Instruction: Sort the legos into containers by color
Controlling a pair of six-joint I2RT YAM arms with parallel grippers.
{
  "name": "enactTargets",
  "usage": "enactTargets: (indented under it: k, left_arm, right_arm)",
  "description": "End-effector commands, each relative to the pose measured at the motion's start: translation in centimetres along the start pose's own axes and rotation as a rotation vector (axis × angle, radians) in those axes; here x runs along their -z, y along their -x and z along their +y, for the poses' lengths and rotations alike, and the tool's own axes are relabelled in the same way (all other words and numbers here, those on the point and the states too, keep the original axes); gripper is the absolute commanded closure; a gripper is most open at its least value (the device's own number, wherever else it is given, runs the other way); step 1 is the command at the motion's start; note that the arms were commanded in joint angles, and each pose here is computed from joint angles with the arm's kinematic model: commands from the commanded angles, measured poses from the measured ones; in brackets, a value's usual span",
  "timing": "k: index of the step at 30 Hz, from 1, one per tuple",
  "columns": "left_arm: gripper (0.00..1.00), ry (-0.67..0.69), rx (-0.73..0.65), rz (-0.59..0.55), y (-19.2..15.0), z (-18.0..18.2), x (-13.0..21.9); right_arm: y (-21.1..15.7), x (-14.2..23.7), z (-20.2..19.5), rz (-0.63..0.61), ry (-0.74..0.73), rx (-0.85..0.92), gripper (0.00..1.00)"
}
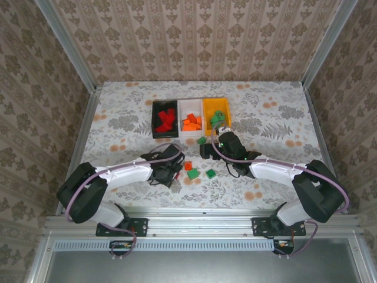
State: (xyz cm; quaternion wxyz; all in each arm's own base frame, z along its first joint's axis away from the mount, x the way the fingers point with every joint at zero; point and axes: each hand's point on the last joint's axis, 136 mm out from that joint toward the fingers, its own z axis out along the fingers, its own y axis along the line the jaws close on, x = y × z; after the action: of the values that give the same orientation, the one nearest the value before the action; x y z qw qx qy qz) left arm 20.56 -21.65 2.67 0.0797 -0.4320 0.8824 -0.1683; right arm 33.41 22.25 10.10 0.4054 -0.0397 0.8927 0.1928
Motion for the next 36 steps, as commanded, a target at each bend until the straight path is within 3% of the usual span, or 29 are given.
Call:
enactTargets:
  k: [1,7,13,22,28,36]
  left_arm:
    - [0.43,0.041,0.082,-0.013,0.7,0.4,-0.2]
    - [0.45,0.111,0.078,0.069,-0.3,-0.2,-1.4]
    - [0.57,0.172,0.052,0.151,-1.5,-0.5,-2.4]
    - [0.62,0.12,-0.001,0.119,-0.9,-1.9,-2.0]
    - [0.64,0.005,-0.154,-0.035,1.8,-5.3,2.7]
    - [0.68,-0.108,-0.304,-0.258,10.1,-10.8,9.2]
  right_arm:
    - [0.9,0.6,0.4,-0.023,0.004,0.014,0.02]
    - [0.9,0.7,0.3,-0.027,0.0,0.013,0.02]
    - [1.0,0.8,0.4,-0.03,0.008,0.009,0.03]
    - [1.1,1.0,0.6,-0.035,0.019,0.0,0.02]
    - [1.1,1.1,0.6,-0.036,0.02,0.0,0.02]
    - [1.0,0.9,0.6,-0.033,0.018,0.001,0.02]
